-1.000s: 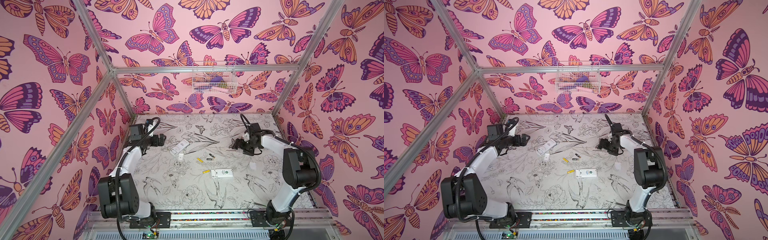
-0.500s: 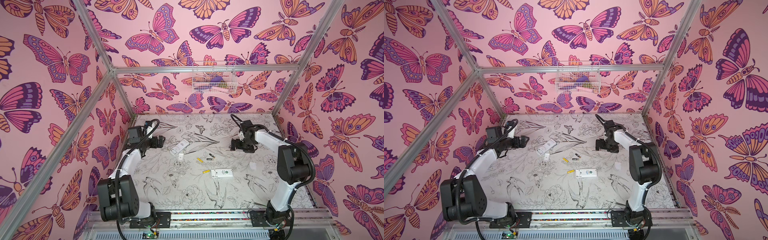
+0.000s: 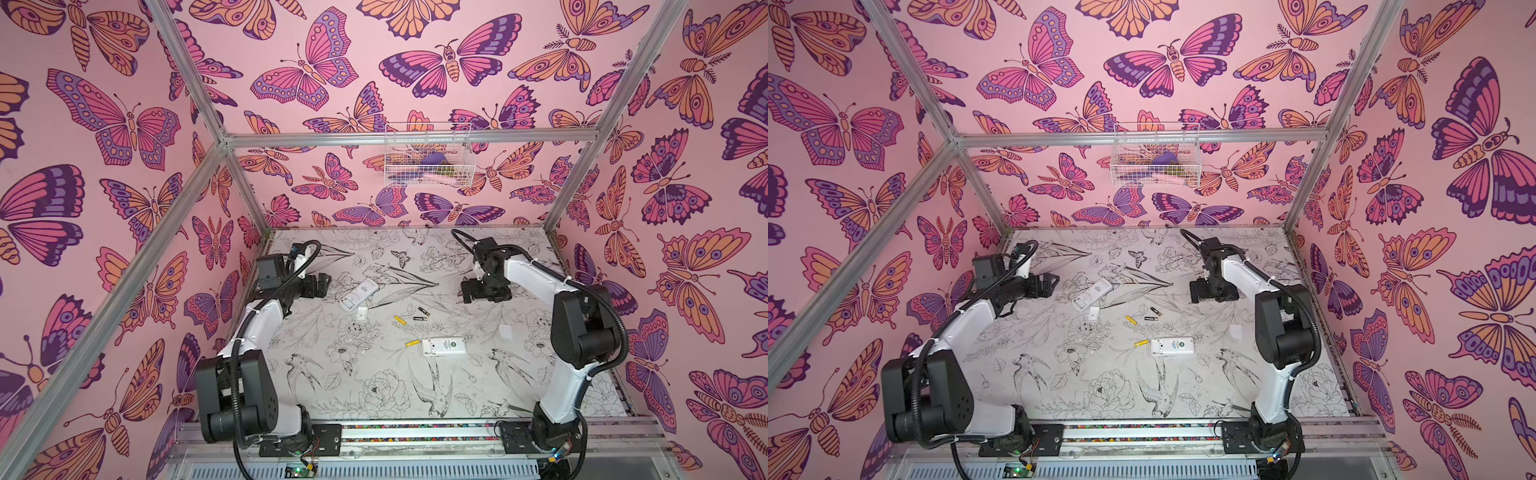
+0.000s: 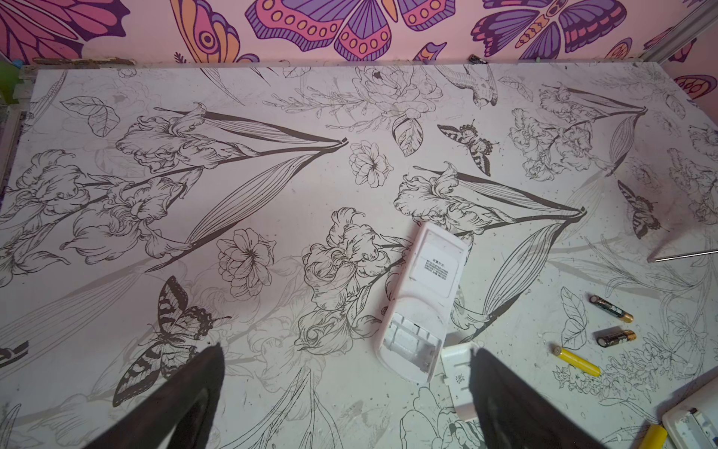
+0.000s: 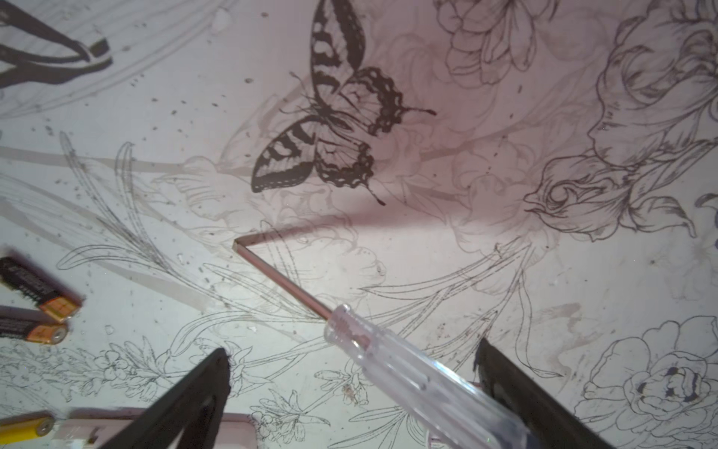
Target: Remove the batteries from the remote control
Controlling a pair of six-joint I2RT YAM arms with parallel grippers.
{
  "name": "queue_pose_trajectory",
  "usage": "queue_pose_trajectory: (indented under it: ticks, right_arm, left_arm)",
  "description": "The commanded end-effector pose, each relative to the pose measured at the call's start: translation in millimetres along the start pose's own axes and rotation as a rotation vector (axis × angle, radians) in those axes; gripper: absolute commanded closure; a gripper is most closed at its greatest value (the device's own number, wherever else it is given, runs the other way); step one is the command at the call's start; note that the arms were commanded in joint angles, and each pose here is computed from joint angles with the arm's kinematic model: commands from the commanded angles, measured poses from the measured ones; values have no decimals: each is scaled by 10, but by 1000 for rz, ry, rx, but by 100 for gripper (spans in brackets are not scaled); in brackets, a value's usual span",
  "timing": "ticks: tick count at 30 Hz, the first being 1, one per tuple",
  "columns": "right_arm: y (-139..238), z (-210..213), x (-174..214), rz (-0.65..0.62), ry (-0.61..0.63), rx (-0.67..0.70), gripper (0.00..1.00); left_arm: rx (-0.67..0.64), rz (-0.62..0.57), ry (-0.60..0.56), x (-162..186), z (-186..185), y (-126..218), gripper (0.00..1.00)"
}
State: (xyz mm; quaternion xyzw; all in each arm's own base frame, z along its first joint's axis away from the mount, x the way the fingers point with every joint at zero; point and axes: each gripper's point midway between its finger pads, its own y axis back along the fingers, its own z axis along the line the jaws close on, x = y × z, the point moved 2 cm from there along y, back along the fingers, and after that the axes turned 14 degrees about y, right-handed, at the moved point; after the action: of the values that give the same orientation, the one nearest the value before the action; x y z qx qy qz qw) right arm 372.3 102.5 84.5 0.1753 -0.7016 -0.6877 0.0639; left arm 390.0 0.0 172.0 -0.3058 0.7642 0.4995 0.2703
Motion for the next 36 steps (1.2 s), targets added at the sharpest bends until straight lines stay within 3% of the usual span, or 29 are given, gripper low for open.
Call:
queue_pose_trajectory:
  ticks: [1,7,9,11,14,16,18,21,24,26,29,33,36]
  right_arm:
    - [-74,-85,127,137,65,60,0]
    - [164,-92,-7,-3,65,113,0]
    - [38,-167,33,56,94,151,0]
    - [139,-131,68,122,106,152,0]
    - [445,99,-75,-55,132,147,0]
    - [396,117,-157,-159,151,159,0]
    - [168,-27,-129,-113,171,220,1]
    - [305,28,-106,4,180,228,1]
    - [450,229,-204,-184,220,217,1]
    - [244,111,-209,-229,182,214,1]
    - [402,127,-157,-107,150,185,1]
    - [570,167,-197,-287,124,170,1]
    - [597,76,-175,-335,67,151,1]
  left_arm:
    - [17,-8,-12,-13,-19,17,1]
    - [19,-5,-26,28,-5,-3,0]
    - [20,-1,-24,27,-3,-18,1]
    - [33,-4,-27,24,-25,-24,1]
    - [27,-3,-30,28,-20,-10,0]
    - [13,6,-27,31,10,-25,0]
    - [30,3,-33,41,-11,-52,1]
    - [45,-1,-26,22,-56,-37,1]
    - [32,8,-30,32,-35,-41,1]
    - [37,3,-42,51,-29,-64,0]
    - [35,0,-29,16,-43,-35,1]
    - [37,4,-44,46,-33,-68,0]
    - [54,-6,-38,30,-70,-44,1]
